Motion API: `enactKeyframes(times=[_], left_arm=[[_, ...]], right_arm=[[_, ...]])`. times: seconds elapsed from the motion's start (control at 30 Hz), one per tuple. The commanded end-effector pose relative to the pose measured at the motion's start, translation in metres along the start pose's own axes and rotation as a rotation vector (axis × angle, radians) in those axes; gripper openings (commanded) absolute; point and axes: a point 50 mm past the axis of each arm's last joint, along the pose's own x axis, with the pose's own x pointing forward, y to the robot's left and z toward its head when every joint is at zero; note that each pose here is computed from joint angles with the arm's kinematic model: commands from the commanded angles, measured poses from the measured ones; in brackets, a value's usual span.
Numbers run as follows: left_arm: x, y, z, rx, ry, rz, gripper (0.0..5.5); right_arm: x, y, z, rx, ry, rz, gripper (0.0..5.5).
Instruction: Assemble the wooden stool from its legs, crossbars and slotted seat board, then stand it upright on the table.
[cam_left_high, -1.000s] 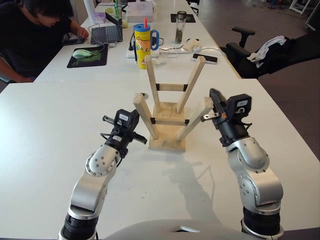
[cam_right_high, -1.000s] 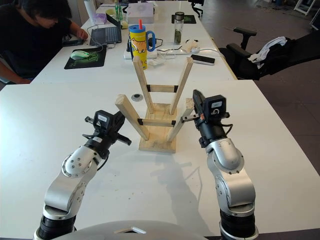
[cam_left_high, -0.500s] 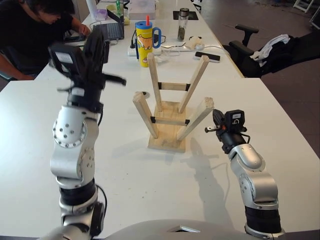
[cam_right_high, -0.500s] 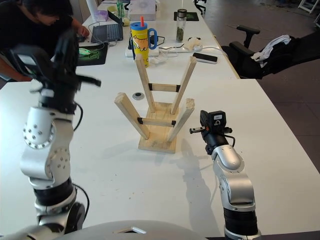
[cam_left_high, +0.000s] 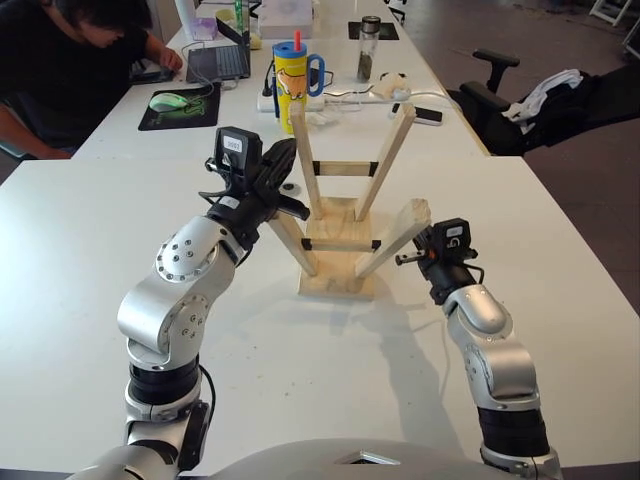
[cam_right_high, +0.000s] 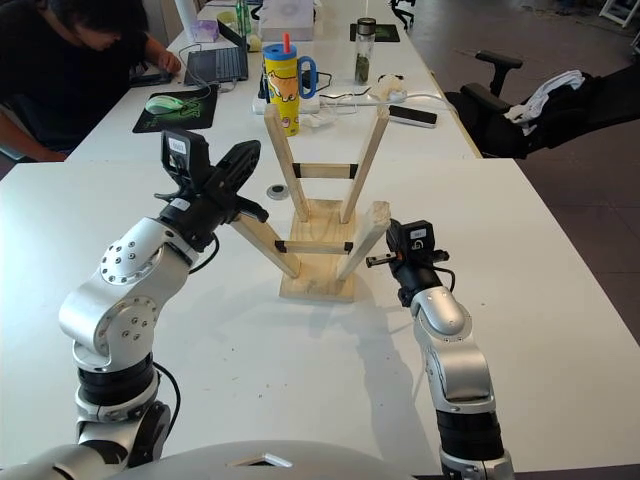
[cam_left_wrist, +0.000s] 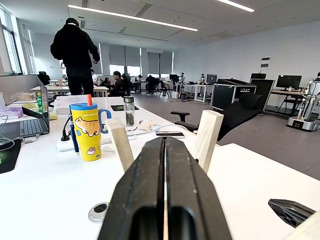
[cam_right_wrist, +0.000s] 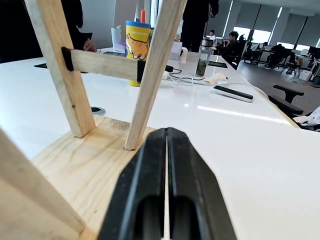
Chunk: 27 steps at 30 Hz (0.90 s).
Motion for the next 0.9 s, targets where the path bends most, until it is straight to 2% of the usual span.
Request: enactKeyframes(times=[0.03, 0.17, 0.3, 0.37, 0.47, 0.57, 0.7, 0.9], left_arm=[[0.019, 0.004, 0.016, 0.033, -0.081, 0.023, 0.01], [0.015, 0.017, 0.054, 0.135, -0.27, 0.033, 0.01], [0.003, 0.047, 0.066, 0.13, -0.297, -0.02, 0.01], [-0.003, 0.054, 0.071, 0.09, -0.287, -0.168, 0.01], [-0.019, 0.037, 0.074, -0.068, -0.156, -0.607, 0.01], [-0.043, 0.02, 0.056, -0.09, 0.116, -0.935, 0.01], [-0.057, 0.015, 0.012, 0.002, 0.433, -1.041, 0.01], [-0.073, 0.025, -0.078, 0.237, 0.825, -0.934, 0.01]], right_arm=[[0.01, -0.005, -0.003, 0.086, -0.002, 0.066, 0.0], [0.024, -0.013, 0.007, 0.112, -0.048, 0.207, 0.0], [0.04, -0.042, 0.013, 0.083, -0.053, 0.289, 0.0], [0.046, -0.05, 0.012, 0.099, -0.032, 0.388, 0.0], [0.052, -0.062, 0.01, 0.138, 0.008, 0.535, 0.0], [0.063, -0.068, 0.014, 0.143, 0.026, 0.684, 0.0], [0.065, -0.056, 0.02, 0.114, 0.031, 0.929, 0.0], [0.062, -0.027, 0.017, 0.11, 0.033, 1.131, 0.0]])
